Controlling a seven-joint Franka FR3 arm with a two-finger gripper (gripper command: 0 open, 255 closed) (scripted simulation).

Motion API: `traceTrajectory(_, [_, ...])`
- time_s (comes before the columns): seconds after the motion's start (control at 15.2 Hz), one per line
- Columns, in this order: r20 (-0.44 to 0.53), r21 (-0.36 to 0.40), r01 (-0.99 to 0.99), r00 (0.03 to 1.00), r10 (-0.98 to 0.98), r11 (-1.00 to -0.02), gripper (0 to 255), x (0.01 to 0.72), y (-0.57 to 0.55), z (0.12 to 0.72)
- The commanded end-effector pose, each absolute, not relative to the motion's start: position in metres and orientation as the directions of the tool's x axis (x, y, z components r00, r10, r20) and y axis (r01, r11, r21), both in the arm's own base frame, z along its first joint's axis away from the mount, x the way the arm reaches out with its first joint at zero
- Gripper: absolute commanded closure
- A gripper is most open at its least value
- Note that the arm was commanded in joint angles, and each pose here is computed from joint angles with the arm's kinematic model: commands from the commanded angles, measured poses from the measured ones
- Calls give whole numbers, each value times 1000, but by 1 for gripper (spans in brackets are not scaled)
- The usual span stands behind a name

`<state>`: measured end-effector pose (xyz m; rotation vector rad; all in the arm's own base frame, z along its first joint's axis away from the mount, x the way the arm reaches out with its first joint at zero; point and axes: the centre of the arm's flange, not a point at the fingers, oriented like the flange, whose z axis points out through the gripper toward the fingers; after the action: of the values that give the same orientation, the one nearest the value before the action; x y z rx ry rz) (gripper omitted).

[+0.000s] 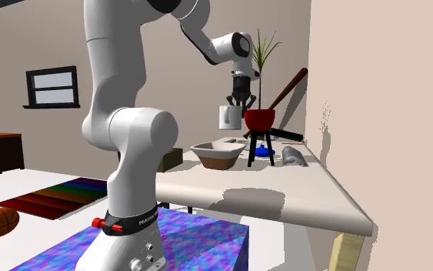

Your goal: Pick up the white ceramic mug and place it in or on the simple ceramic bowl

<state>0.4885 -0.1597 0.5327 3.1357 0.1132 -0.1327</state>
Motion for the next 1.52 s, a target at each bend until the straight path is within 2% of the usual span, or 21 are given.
traceTrajectory(0.0, [-84,-2,71,994,71,-997,255,502,-135,535])
traceTrajectory(0.26, [-84,-2,71,994,71,-997,255,526,-89,540])
traceTrajectory(1.45, [-84,-2,71,994,71,-997,255,526,-89,451])
